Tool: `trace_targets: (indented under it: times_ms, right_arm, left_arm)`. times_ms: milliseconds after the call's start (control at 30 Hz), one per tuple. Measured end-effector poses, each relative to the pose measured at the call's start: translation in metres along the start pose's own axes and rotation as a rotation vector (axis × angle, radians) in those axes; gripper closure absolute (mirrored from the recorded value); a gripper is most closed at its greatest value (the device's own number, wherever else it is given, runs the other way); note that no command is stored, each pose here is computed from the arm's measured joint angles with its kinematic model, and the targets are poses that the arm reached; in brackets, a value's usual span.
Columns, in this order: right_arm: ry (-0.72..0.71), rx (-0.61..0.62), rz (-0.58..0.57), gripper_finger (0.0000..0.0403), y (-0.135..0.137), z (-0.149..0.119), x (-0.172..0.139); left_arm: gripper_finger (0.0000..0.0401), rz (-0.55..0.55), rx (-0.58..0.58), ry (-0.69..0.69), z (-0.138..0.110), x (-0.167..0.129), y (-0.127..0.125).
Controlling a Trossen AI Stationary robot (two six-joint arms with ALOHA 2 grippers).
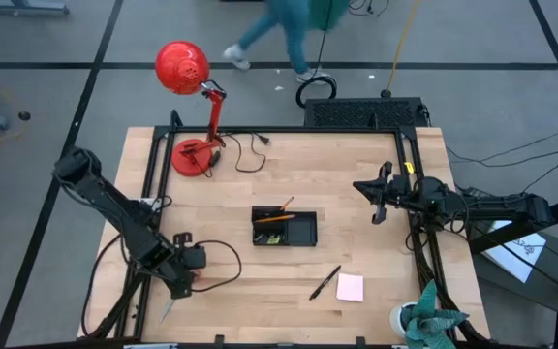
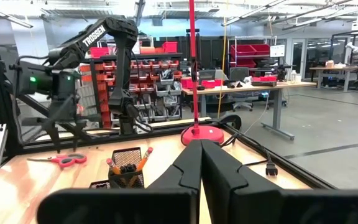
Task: Pick and place office supplies into organizer
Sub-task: Put the scissors into the top left section of the desk organizer
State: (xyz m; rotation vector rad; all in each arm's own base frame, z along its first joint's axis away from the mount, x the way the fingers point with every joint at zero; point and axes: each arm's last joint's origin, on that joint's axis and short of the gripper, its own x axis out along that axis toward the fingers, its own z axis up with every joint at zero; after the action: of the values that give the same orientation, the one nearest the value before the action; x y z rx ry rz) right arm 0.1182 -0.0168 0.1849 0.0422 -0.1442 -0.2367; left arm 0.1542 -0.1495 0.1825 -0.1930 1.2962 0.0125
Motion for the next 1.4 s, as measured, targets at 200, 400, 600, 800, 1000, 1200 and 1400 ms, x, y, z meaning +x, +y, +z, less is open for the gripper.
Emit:
trace_targets:
  times_ms: [200, 400, 600, 800, 1000, 1200, 1400]
  right_arm:
    - [0.000, 0.000, 0.000, 0.0399, 0.000, 0.000, 0.000]
    - [0.000, 0.000, 0.000, 0.0399, 0.000, 0.000, 0.000]
    - [-0.001, 0.000, 0.000, 0.0399, 0.000, 0.000, 0.000]
    - [-0.001, 0.004, 0.000, 0.0399, 0.000, 0.000, 0.000]
    - [0.000, 0.005, 0.001, 0.0399, 0.000, 0.000, 0.000]
    - [-0.001, 0.012, 0.002, 0.0399, 0.000, 0.000, 0.000]
    - [0.000, 0.012, 0.001, 0.0399, 0.000, 0.000, 0.000]
  left_arm:
    - [0.0212, 0.054, -0.005, 0.126, -0.004, 0.023, 0.007]
    - [0.0228, 0.081, 0.002, 0.203, -0.006, 0.039, 0.004]
    - [0.0250, 0.092, 0.022, 0.193, -0.005, 0.047, 0.001]
    - [0.0295, 0.020, 0.006, 0.081, 0.006, 0.052, -0.006]
    - [0.0380, -0.022, 0.038, 0.022, 0.011, 0.054, -0.010]
    - [0.0375, 0.015, 0.080, 0.032, 0.008, 0.064, -0.012]
    - [0.0389, 0.071, 0.174, -0.070, 0.006, 0.062, -0.019]
